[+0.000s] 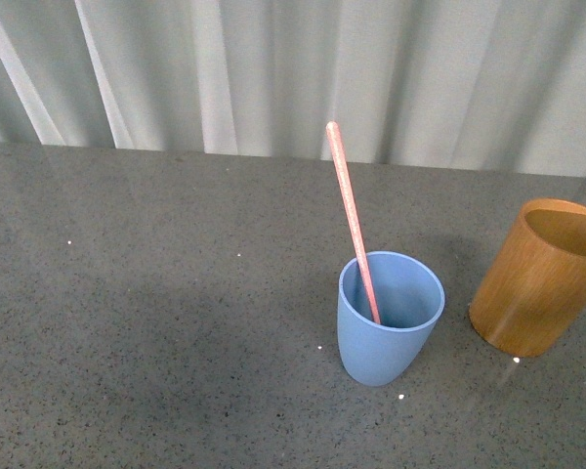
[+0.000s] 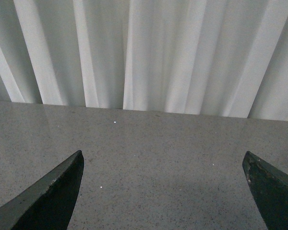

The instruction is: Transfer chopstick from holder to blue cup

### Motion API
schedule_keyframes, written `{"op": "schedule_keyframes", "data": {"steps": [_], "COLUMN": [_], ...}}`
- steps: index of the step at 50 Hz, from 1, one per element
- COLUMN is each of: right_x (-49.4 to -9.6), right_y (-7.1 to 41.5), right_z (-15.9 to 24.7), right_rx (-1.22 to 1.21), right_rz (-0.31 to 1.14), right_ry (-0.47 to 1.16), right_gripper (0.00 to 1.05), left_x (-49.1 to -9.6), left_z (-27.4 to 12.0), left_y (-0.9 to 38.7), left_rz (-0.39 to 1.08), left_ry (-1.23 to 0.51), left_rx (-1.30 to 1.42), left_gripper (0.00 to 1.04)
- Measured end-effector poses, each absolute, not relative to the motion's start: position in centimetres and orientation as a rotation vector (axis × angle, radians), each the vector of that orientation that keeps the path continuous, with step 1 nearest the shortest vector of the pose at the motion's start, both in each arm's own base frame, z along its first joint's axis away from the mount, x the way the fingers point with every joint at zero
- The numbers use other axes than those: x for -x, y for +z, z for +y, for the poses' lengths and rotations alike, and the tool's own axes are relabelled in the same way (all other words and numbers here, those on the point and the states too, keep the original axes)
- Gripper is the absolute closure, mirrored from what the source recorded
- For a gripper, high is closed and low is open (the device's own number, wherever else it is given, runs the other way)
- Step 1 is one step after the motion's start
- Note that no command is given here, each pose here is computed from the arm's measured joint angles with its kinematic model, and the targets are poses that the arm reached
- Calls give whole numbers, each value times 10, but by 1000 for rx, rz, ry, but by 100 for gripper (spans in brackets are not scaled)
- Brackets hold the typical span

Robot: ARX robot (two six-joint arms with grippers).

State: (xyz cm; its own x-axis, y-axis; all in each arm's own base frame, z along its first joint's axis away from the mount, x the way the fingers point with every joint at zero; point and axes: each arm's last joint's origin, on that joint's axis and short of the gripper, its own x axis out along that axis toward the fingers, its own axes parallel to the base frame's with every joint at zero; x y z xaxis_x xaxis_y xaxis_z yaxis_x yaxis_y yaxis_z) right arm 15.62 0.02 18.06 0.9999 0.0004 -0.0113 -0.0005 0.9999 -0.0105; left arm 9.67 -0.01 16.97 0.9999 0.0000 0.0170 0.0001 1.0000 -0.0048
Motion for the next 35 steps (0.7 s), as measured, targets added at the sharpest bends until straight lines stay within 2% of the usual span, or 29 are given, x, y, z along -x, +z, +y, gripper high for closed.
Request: {"op": "schedule_keyframes", "data": {"steps": [35], "right_x": [-127], "right_y": [172], "right_z": [0], "right_rx": [10], "right_rz": [-17], "right_ry": [0], "right_gripper": [104], "left_x": [-97], "left_z": [0], "left_y": [170], "left_rz": [-18], "left_ry": [0], "left_rx": [5], "left_gripper": [7]}}
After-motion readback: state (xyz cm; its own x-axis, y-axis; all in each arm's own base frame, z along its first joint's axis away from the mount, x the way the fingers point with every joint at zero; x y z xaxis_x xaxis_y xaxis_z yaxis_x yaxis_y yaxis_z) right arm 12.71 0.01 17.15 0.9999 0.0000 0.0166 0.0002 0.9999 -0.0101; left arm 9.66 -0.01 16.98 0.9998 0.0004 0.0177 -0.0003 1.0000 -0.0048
